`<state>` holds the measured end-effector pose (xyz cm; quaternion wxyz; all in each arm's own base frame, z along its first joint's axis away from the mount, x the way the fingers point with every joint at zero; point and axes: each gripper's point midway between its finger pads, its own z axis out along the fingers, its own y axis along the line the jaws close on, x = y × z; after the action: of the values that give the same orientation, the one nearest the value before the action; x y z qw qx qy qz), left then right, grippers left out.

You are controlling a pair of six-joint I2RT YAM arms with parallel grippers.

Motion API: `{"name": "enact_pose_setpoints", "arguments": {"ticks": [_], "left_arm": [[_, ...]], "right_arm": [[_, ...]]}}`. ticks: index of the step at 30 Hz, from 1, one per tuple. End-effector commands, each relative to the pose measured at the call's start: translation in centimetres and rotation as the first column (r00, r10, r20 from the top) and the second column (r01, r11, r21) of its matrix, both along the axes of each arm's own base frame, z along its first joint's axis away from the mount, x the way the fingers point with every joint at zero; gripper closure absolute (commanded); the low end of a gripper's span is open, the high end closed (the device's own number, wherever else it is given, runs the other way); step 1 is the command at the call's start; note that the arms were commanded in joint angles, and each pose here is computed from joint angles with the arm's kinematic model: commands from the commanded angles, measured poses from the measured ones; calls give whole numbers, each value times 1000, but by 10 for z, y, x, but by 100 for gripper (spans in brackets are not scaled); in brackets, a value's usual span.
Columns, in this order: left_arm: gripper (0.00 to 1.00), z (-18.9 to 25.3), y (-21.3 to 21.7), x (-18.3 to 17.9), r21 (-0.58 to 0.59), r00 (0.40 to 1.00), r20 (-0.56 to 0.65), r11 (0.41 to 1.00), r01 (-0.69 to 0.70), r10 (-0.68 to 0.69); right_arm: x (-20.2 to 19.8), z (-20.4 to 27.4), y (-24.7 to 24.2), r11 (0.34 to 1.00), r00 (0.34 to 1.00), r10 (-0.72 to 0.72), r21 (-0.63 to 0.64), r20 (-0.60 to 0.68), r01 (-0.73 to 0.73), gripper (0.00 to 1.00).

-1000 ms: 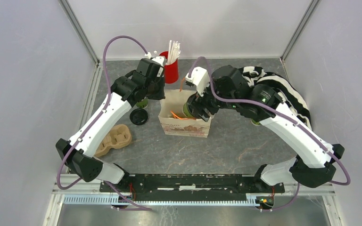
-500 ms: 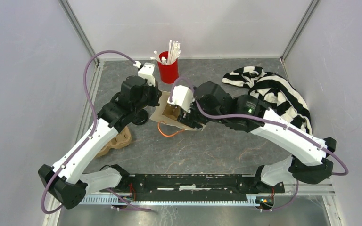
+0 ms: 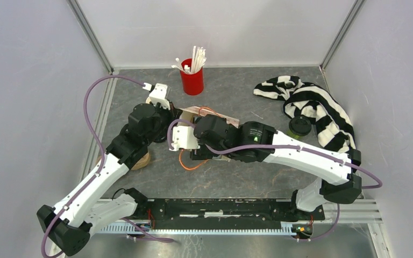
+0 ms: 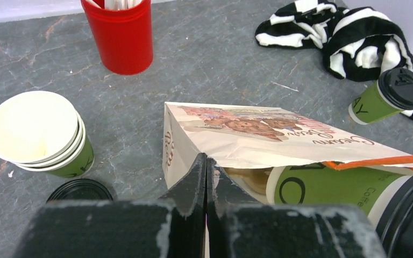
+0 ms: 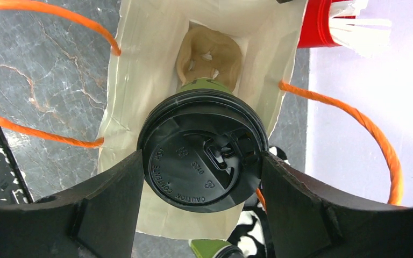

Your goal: Pack the takeout coffee

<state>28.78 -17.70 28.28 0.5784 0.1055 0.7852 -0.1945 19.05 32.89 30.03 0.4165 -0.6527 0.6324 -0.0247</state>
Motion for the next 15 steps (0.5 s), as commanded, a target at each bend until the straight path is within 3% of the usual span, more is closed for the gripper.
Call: {"name": "enact_pose_setpoints", "arguments": {"ticks": [1, 6, 15], "left_arm": [[98, 31, -1, 5, -38, 990, 139, 999, 8, -2], [98, 27, 2, 4, -51, 993, 120, 999, -14, 20], [98, 12, 11, 3, -24, 997, 52, 998, -62, 63]], "right_arm": [[6, 1, 1, 998, 997, 16, -54, 79, -12, 53], [-2, -8, 8, 996, 996, 52, -78, 78, -46, 55], [-15, -6, -4, 999, 999, 38, 3, 25, -38, 54]]}}
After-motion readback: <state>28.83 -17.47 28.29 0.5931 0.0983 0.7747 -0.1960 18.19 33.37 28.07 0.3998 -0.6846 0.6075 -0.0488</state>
